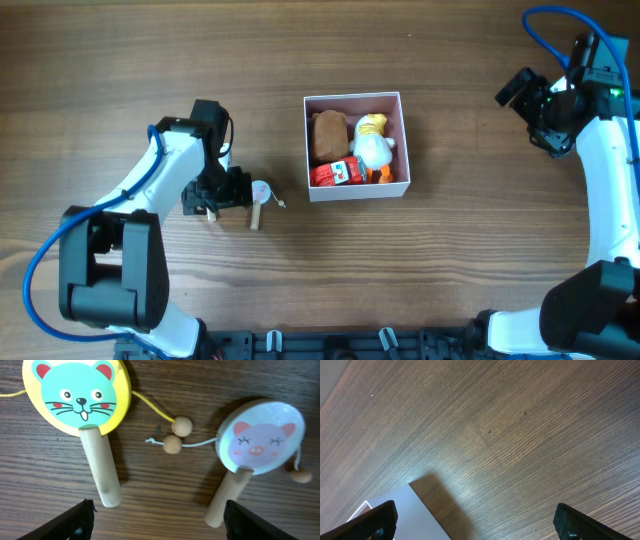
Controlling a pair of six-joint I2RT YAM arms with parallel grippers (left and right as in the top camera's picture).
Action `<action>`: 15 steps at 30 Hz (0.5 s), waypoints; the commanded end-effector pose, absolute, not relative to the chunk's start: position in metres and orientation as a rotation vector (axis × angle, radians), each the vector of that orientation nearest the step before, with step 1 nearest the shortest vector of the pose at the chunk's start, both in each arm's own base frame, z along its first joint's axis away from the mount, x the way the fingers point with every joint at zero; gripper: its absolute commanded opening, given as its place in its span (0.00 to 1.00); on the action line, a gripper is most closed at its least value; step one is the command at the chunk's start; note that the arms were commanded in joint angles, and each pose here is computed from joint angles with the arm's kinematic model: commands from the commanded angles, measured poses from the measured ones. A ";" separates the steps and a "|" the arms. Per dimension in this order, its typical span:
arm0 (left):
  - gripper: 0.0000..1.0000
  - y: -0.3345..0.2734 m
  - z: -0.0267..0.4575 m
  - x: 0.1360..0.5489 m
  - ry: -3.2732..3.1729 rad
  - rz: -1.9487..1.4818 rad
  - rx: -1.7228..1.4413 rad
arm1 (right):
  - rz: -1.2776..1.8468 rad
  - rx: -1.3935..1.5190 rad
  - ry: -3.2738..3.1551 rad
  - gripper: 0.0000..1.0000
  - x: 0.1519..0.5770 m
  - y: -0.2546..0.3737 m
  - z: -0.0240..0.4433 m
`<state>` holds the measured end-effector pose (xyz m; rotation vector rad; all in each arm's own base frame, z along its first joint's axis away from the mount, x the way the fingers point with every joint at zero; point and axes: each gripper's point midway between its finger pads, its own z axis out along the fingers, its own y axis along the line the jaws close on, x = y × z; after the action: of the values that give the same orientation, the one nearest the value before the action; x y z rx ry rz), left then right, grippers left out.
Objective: Pack container
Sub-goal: 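Move the left gripper to the cat rattle drum and grasp its handle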
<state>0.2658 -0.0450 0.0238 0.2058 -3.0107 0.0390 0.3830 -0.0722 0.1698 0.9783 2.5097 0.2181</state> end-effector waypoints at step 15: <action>0.64 -0.031 -0.008 0.254 -3.034 -0.035 0.302 | 0.236 1.001 2.520 1.00 0.382 -0.070 0.164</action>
<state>0.2750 -0.0374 0.0086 0.2839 -3.1026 -0.0010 0.3830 -0.0722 0.1698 0.9781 2.5093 0.2181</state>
